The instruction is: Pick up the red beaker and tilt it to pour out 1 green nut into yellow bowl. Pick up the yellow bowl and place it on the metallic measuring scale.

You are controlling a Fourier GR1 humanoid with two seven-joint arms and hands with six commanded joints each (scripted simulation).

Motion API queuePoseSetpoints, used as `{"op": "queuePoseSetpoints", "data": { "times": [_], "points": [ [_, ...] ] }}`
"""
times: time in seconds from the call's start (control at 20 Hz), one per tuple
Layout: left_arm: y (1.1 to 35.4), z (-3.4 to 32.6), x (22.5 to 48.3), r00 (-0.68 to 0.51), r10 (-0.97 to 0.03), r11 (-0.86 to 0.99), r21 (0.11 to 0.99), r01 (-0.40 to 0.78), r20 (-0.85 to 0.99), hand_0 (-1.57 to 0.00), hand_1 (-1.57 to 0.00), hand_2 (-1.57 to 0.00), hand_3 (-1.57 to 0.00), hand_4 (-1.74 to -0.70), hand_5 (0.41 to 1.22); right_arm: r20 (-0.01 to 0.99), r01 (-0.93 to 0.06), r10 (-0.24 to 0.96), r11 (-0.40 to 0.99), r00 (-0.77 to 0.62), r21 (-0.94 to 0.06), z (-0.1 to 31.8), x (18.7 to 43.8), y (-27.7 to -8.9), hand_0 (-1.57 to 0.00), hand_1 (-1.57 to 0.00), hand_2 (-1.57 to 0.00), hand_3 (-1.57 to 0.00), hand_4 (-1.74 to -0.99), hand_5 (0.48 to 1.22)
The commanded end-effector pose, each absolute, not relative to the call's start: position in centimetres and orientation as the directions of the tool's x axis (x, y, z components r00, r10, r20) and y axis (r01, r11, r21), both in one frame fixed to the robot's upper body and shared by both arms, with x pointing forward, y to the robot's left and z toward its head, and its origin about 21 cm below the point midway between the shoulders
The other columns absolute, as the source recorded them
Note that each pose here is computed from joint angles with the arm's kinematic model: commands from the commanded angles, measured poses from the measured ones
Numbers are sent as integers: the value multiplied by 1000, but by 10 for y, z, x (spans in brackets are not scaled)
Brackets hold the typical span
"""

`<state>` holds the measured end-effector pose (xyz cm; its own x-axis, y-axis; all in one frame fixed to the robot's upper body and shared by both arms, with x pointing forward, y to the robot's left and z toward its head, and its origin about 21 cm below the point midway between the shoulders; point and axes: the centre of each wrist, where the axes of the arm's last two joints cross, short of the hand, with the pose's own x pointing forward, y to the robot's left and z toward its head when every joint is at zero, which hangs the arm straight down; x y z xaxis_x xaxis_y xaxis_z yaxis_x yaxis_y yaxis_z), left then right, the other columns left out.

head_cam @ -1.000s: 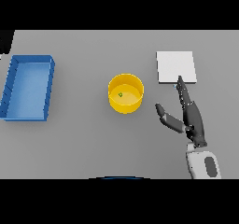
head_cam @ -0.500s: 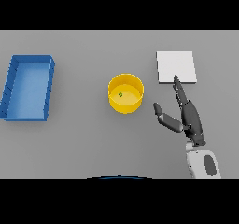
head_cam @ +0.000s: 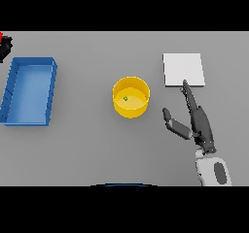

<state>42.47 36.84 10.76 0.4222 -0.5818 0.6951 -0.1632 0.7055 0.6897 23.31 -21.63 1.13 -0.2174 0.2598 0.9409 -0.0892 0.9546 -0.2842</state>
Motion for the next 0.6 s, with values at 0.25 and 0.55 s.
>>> {"op": "queuePoseSetpoints", "data": {
  "times": [0.25,0.55],
  "points": [
    [355,92,390,481,-515,737,653,-174,710,-1571,-1571,-1571,-1571,-1655,868,949,-98,240,959,-205,-264,10,234,-214,1,1,1,1,-1155,669],
    [356,107,367,432,-549,803,595,34,715,-601,-550,-522,-539,-976,664,948,-96,239,960,-211,-263,8,230,-218,1,1,1,1,-1153,670]
  ]
}}
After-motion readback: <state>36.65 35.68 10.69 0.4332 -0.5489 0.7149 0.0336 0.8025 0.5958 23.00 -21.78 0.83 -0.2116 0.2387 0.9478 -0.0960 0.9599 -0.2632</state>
